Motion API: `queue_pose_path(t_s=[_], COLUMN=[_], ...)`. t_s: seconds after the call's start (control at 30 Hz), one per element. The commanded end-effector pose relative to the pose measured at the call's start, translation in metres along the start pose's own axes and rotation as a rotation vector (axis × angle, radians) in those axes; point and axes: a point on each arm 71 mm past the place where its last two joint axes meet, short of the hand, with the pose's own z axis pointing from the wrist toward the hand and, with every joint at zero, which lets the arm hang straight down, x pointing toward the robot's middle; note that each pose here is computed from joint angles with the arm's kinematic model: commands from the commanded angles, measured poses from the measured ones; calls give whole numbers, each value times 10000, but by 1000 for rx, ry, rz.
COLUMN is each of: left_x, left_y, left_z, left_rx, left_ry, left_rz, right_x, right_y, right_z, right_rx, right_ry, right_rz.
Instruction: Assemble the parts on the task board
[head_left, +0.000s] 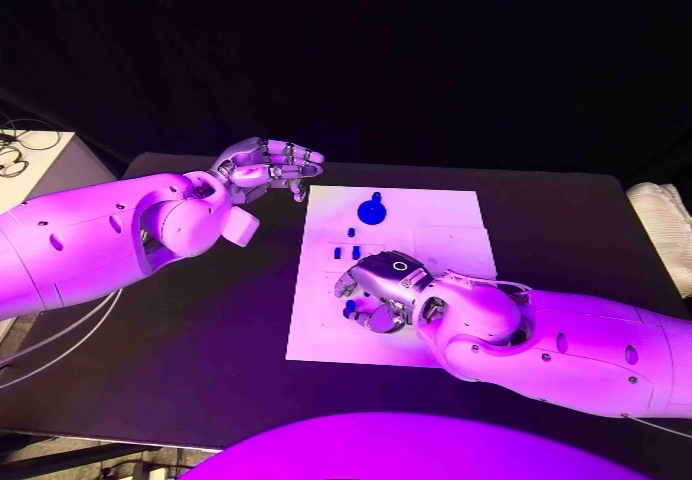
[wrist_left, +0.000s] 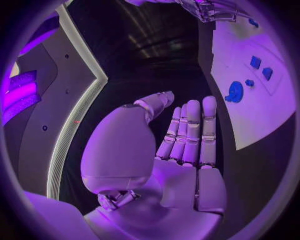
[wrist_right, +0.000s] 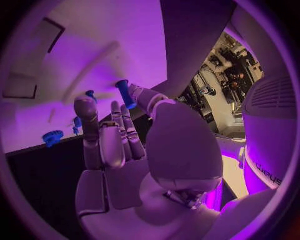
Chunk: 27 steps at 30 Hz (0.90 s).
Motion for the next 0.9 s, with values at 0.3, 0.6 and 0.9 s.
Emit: queue_pose_path(t_s=[0.3,0.6,0.9], left_x=[1,-13,-25], left_y=[-7,-4,9], left_z=[-3,-9,-30], left_rx=[5,4,7], left_ry=[11,8,3], left_rz=[-5,-5,-15], right_x=[-71,-242,-671], right_y=[4,-180,-849], right_z=[-63,-284,-769], right_rx=[-25,36,308], right_ry=[-84,-81,-208], right_rz=[45,125,450])
